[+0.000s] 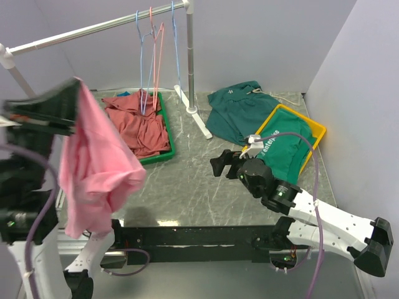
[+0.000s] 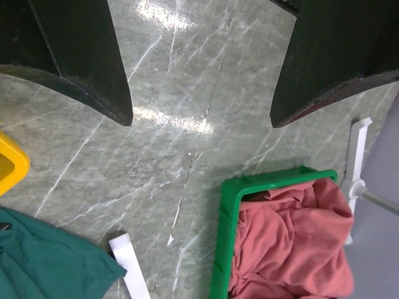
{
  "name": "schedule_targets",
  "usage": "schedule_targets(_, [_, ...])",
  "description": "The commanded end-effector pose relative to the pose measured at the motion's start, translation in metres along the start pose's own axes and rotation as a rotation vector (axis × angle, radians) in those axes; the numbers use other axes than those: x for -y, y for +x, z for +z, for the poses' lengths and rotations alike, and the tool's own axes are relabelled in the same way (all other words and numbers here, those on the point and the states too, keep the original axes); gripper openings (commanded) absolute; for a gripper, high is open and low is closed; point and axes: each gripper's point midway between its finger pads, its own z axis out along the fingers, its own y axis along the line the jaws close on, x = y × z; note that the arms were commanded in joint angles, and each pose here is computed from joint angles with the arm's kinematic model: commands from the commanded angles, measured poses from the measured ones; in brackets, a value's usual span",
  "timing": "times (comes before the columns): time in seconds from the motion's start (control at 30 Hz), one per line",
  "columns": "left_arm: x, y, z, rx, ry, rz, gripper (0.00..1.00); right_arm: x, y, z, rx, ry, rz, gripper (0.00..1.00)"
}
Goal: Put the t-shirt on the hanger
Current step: Place the T-shirt at the center of the board.
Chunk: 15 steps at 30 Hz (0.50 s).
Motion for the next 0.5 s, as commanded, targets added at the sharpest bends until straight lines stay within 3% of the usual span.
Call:
schedule_targets(0.0, [-0.004,0.068,-0.014,-0.19,0.107,-0.137,0.01,-0.007,-0.018,-0.009,0.062,-0.037,0.045,0.99])
schedule_targets(0.17, [-0.016,0.111,-0.044,-0.254,0.117,-0.223,0.01,-0.003,-0.02,-0.016,0.082,-0.048,0.07,0.98])
schedule_targets(0.47, [-0.022,0.145,-0.058,-0.337,0.137,-0.332,0.01,-0.008,-0.009,-0.021,0.073,-0.122,0.085,0.95])
